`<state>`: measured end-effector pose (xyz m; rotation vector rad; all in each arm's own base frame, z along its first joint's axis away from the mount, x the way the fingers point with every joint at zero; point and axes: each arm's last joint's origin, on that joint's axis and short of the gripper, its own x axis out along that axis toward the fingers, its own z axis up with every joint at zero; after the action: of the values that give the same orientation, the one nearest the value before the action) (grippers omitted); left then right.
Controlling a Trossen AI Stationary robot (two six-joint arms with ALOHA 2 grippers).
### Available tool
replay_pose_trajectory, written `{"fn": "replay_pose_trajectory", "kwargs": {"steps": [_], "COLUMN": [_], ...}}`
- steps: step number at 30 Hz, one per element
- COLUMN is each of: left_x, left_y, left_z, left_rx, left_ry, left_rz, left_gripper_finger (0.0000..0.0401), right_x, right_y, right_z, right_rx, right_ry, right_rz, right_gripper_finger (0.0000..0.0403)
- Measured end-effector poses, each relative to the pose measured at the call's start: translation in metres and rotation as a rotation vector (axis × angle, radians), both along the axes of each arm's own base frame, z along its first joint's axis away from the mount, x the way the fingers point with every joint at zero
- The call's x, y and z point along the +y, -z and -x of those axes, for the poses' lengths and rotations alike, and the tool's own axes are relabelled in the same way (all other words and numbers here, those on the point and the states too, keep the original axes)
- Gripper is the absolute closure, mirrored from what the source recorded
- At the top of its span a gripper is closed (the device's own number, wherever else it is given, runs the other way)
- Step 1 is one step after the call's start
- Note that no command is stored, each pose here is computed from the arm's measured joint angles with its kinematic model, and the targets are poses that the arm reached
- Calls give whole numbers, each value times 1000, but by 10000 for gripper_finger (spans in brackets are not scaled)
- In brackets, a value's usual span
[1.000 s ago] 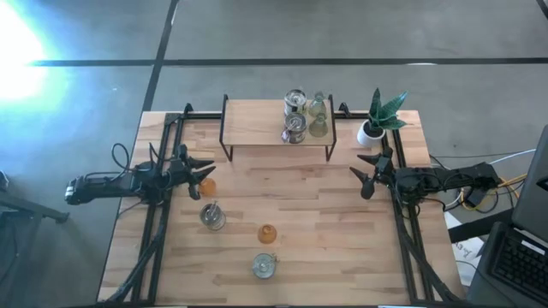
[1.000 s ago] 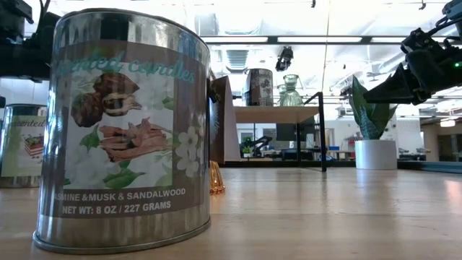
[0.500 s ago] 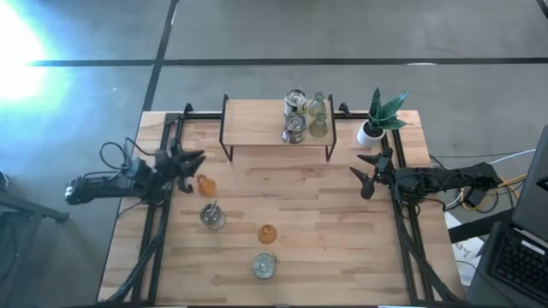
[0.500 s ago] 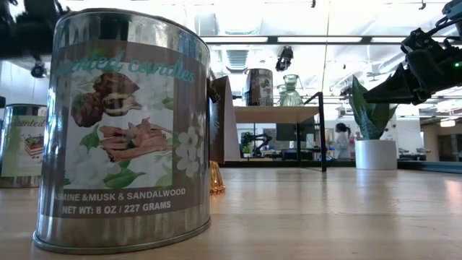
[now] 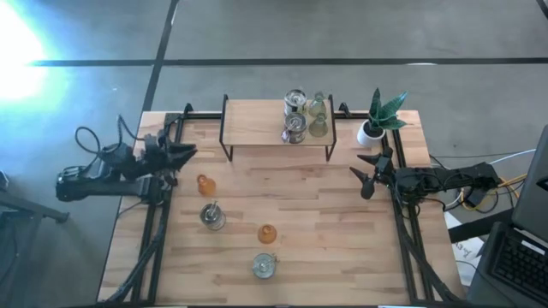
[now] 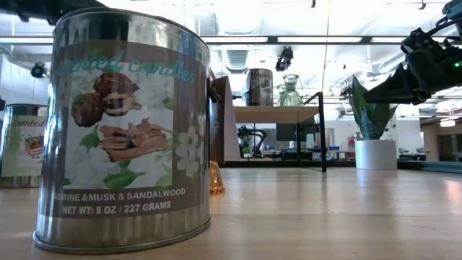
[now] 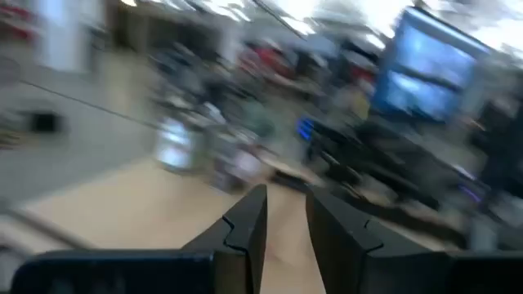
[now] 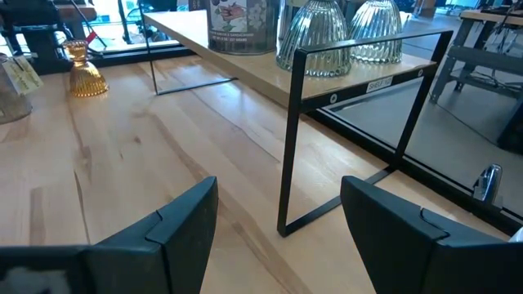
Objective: Pick & Place candle stick holders
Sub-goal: Put the brown scented candle on the shelf
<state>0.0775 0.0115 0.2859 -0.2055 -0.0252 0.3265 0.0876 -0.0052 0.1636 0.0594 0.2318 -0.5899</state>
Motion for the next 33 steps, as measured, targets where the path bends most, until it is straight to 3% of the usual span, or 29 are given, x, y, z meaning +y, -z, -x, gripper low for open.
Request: {"fn": "replay_pose_trajectory", "kwargs": {"steps": [4, 8, 16, 18, 21, 25, 28, 30, 33], "left_x": [-8, -12, -11, -12, -19, -34, -48, -60, -75], "left_y": [-7, -7, -4, 4, 0, 8, 12, 16, 17], "left_z": [-21, -47, -91, -98, -106, -114, -119, -124, -129], "left_rx": [94, 160, 188, 213, 146, 149, 156, 170, 140], "left_ry": [321, 486, 519, 559, 659, 700, 736, 772, 778], "left_rz": [-6, -46, 2, 16, 0, -6, 42, 142, 146], "left_gripper_finger": [309, 309, 309, 309, 309, 308, 295, 280, 254], "right_x": [0, 0, 0, 0, 0, 0, 0, 0, 0], "right_y": [0, 0, 0, 0, 0, 0, 0, 0, 0], "right_z": [0, 0, 0, 0, 0, 0, 0, 0, 0], "right_rx": [0, 0, 0, 0, 0, -1, -1, 0, -1], "right_ry": [0, 0, 0, 0, 0, 0, 0, 0, 0], "right_rz": [0, 0, 0, 0, 0, 0, 0, 0, 0], "right_gripper_finger": [152, 152, 152, 152, 152, 152, 152, 152, 152]}}
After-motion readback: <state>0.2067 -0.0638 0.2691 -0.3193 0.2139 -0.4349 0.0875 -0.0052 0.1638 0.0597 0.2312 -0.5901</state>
